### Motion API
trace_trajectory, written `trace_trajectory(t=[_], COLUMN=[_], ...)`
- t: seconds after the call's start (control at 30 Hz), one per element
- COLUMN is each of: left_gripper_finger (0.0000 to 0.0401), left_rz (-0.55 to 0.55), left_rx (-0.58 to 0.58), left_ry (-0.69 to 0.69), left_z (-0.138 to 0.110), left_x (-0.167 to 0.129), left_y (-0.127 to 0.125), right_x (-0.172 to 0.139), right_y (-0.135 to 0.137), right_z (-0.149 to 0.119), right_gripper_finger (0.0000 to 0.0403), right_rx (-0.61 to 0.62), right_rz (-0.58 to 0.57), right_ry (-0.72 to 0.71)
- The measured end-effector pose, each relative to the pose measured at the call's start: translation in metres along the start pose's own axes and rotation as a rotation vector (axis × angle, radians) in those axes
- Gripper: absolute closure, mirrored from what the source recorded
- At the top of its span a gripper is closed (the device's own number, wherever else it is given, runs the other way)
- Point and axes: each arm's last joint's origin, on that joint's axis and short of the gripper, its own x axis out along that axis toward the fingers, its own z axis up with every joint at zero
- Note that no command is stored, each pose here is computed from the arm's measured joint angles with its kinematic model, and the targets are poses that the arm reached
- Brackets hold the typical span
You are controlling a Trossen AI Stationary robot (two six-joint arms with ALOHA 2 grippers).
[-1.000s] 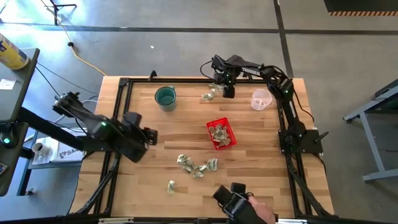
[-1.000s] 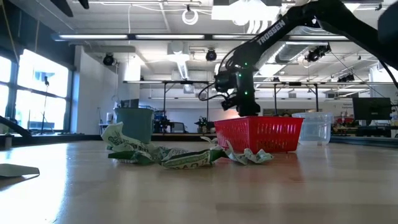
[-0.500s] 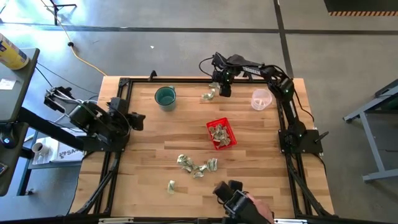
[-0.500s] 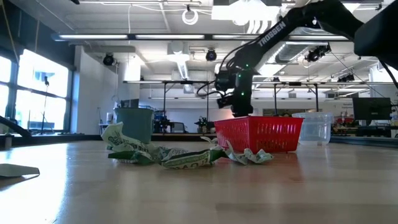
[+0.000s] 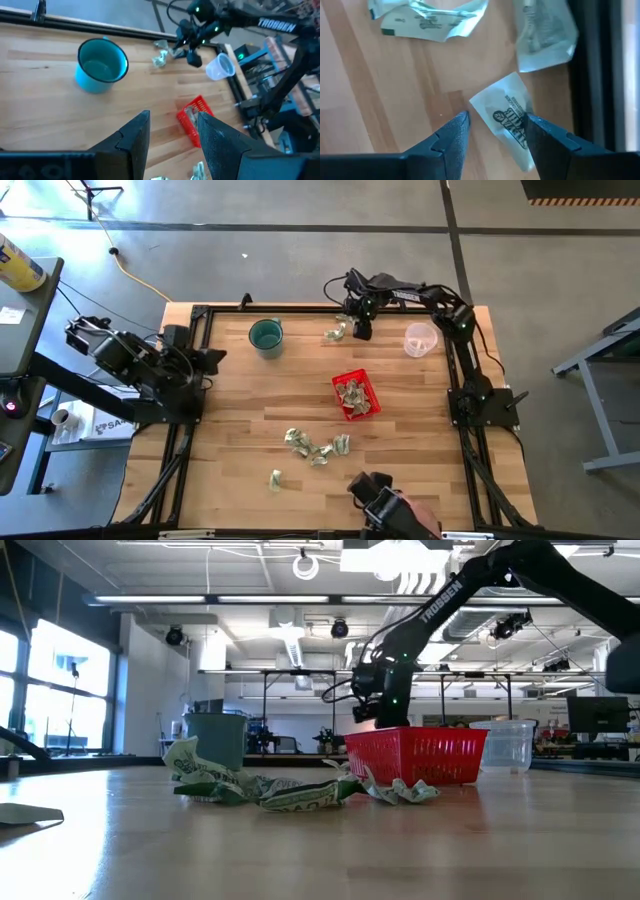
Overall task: Pick and place items into bin
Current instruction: Put the stevia packet into the orange bin
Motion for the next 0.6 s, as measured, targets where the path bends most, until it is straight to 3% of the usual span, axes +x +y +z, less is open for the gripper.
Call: trace_trajectory(t=[0.27, 0.6], left_gripper_finger=[0.0203, 0.0203], left_rz=[-0.027, -0.007], left_rx=[-0.007, -0.03], left_ry=[-0.032, -0.037], left_z=[0.008, 0.002], left_x=[-0.003, 0.004], left_y=[0.009, 0.022], right_x=[0.001, 0.0], right_y=[-0.008, -0.019], right_z=[-0.001, -0.007], right_gripper_finger=[0.0237, 0.0383], right_rx=[0.013, 0.047], right_rz=[-0.037, -0.059], right_ry=[-0.024, -0.019])
